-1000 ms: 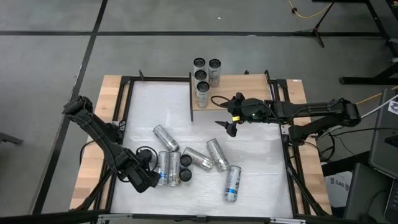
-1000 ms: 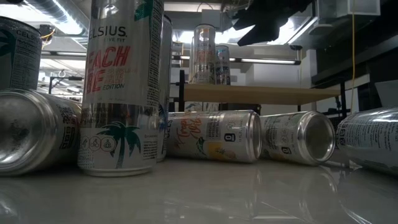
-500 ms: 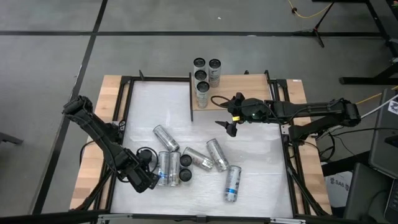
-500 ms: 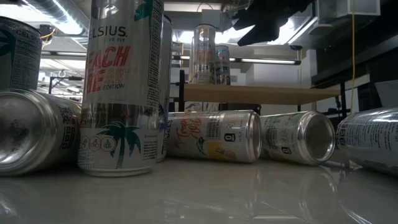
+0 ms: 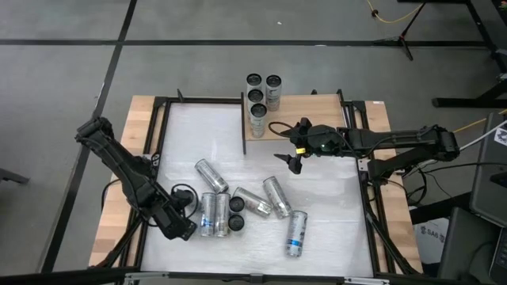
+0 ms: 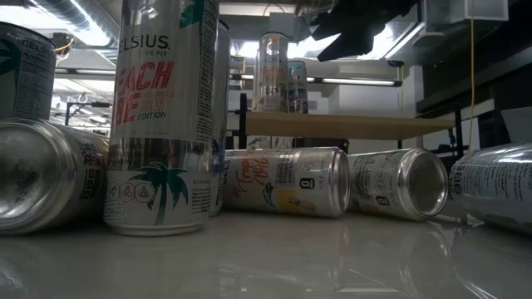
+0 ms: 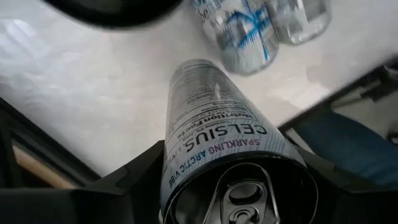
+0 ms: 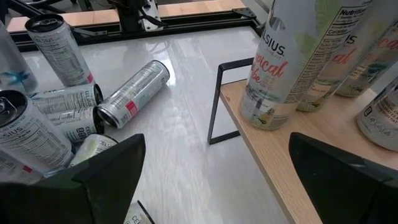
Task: Place canned beverage on shelf
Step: Put the blue soda can on the shelf aligned with the other blue soda can
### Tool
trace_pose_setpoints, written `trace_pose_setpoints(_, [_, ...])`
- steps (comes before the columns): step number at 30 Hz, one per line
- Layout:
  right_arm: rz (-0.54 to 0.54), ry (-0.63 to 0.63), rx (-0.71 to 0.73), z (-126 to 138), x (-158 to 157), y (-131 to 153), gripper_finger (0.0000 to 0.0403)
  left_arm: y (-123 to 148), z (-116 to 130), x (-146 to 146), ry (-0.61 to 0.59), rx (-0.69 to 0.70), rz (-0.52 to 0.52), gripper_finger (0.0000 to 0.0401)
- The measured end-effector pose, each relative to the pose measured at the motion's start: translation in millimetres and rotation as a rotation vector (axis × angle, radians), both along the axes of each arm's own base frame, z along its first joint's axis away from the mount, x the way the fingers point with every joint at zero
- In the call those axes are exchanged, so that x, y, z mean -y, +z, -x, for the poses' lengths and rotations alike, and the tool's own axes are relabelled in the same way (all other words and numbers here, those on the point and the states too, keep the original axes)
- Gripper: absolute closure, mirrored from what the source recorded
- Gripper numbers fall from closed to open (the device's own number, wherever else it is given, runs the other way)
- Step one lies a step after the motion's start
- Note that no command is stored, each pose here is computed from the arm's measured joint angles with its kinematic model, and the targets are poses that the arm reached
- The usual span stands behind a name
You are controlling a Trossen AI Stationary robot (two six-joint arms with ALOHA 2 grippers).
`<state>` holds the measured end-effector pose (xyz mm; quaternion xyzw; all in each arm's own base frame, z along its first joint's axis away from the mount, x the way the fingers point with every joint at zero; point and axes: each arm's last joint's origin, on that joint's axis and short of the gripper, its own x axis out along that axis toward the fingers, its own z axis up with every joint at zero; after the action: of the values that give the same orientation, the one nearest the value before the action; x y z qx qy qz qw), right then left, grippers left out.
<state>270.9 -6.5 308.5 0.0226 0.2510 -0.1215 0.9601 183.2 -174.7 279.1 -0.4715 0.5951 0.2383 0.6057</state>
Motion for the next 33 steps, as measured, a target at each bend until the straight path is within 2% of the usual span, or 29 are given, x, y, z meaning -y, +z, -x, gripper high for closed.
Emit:
trace_pose_setpoints(7, [0.0,0.001,0.0,0.0,0.0,0.1,0.0017,19.8,10.4,-7.1,-0.135,0.081,0.098,0.0149])
trace_pose_setpoints(14, [-0.001,0.002,0.0,0.0,-0.1,0.0,0.0017,38.9,10.4,-7.1,-0.267,0.286,0.182,0.0149])
trace_pose_setpoints(25, [-0.031,0.053,0.0,-0.3,-1.7,-0.1,0.0017,57.9,-3.5,2.3,-0.291,0.503,0.351,0.0149])
trace_pose_setpoints(28, [-0.041,0.072,0.0,-0.3,-2.4,-0.1,0.0017,62.2,-11.8,-1.8,-0.281,0.592,0.33,0.0149])
trace_pose_setpoints(33, [-0.057,0.097,0.0,-0.4,-3.2,-0.2,0.0017,65.5,-28.1,-18.0,-0.278,0.723,0.219,0.0149])
